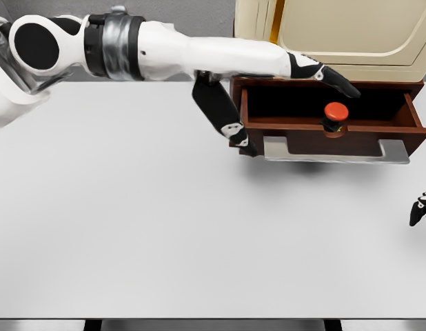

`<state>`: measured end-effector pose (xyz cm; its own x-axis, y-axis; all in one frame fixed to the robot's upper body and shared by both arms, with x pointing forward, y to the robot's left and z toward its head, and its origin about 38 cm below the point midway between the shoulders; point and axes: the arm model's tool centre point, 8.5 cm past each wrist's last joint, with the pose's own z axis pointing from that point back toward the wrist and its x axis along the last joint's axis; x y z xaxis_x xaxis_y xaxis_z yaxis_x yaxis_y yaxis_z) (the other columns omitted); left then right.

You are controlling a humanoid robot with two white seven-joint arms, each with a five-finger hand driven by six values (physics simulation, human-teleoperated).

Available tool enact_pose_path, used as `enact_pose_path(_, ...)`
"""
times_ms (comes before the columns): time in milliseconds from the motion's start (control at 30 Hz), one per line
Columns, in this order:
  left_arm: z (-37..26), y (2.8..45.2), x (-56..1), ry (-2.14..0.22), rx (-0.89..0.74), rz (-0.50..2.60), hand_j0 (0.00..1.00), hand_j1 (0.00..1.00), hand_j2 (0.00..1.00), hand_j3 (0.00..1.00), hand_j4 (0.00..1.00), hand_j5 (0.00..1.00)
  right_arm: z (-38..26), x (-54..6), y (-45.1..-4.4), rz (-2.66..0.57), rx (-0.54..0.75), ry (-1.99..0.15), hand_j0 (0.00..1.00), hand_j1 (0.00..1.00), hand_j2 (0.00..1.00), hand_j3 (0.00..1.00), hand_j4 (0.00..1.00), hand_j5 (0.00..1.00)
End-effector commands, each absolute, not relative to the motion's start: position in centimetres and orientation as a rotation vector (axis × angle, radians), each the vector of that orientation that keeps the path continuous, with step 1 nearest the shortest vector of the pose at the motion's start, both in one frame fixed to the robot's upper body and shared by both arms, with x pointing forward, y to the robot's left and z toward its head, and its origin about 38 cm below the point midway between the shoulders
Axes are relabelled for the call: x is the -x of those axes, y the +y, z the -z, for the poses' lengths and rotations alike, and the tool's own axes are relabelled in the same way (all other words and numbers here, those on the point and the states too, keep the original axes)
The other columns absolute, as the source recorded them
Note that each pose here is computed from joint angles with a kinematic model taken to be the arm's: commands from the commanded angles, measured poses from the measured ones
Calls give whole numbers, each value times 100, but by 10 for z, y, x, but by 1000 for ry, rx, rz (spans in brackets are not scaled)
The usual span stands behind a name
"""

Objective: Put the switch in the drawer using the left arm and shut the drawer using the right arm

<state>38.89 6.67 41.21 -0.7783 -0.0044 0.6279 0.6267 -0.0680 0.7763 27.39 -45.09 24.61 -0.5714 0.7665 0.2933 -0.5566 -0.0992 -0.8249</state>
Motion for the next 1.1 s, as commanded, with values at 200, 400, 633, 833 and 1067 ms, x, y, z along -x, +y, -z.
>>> enact_pose_path(200, -395, 40, -406, -1399, 684, 1324, 100, 100, 100, 100, 100, 100, -243, -272, -451, -1800, 251, -1231, 46, 46, 46, 46, 46, 46)
enact_pose_path(400, -361, 36, -407, -1302, 685, 1273, 100, 100, 100, 100, 100, 100, -236, -269, -453, -1796, 237, -1211, 46, 46, 46, 46, 46, 46)
enact_pose_path(633, -340, 32, -404, -1258, 705, 1269, 100, 100, 100, 100, 100, 100, -215, -263, -458, -1754, 195, -1180, 46, 46, 46, 46, 46, 46)
enact_pose_path(833, -335, 17, -411, -1246, 724, 1252, 100, 100, 100, 100, 100, 100, -215, -263, -458, -1752, 195, -1184, 46, 46, 46, 46, 46, 46)
enact_pose_path(1067, -322, 12, -433, -1221, 707, 1192, 100, 100, 100, 100, 100, 100, -213, -263, -457, -1756, 184, -1180, 46, 46, 46, 46, 46, 46)
